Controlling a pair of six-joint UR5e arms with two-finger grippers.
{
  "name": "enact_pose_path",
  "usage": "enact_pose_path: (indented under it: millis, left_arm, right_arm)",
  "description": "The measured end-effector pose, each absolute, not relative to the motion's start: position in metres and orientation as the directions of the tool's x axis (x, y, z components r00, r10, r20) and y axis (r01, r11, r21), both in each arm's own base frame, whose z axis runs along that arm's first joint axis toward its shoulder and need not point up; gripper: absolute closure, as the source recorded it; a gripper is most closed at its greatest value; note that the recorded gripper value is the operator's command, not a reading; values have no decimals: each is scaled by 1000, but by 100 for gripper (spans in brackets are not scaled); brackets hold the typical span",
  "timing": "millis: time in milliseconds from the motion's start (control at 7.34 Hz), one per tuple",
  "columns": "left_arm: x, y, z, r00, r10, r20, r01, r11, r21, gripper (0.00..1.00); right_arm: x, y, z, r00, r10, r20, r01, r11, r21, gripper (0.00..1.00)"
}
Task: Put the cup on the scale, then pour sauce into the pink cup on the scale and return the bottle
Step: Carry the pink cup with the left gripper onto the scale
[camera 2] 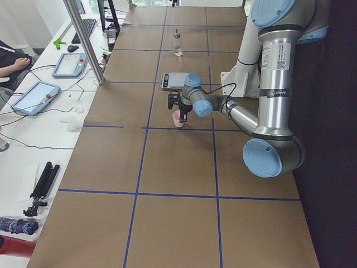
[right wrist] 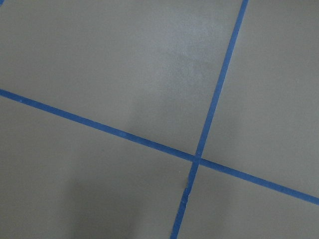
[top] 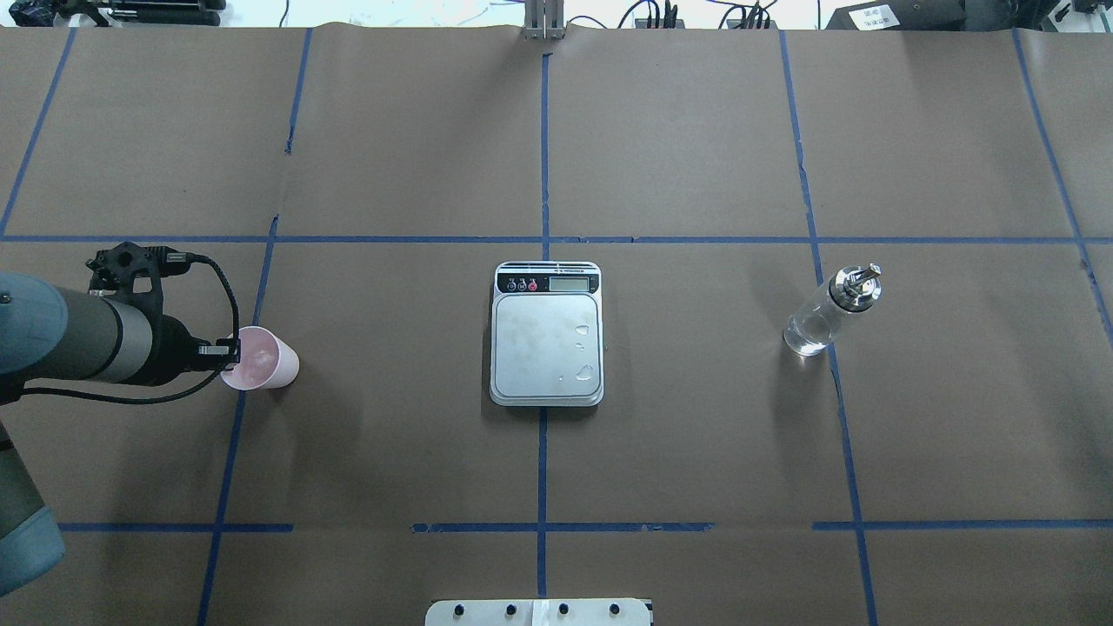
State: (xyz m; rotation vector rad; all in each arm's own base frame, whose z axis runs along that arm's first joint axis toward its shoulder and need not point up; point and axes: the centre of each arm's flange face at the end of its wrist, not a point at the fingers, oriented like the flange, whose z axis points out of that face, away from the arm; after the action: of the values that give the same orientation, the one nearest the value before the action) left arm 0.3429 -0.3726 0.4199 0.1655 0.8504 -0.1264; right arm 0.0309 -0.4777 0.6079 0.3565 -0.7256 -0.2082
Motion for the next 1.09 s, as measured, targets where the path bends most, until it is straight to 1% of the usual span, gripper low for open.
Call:
enact_pose_path:
  millis: [272, 409, 817, 1090]
  left_arm:
    - [349, -377, 398, 655, -41, -755, 170, 981, 93, 100]
    - [363, -387, 367, 654, -40, -756, 168, 981, 93, 100]
    - [418, -416, 229, 633, -25, -773, 144, 986, 86, 100]
    - [466, -435, 163, 609, -14, -793, 113, 991, 69, 100]
  right_arm:
    - [31, -478, 607, 731, -308, 610, 63, 919, 389, 0]
    - [31, -478, 606, 730, -308, 610, 62, 919, 390, 0]
    - [31, -478, 605, 730, -308, 610, 61, 918, 391, 0]
    - [31, -478, 605, 730, -298, 615, 53, 922, 385, 0]
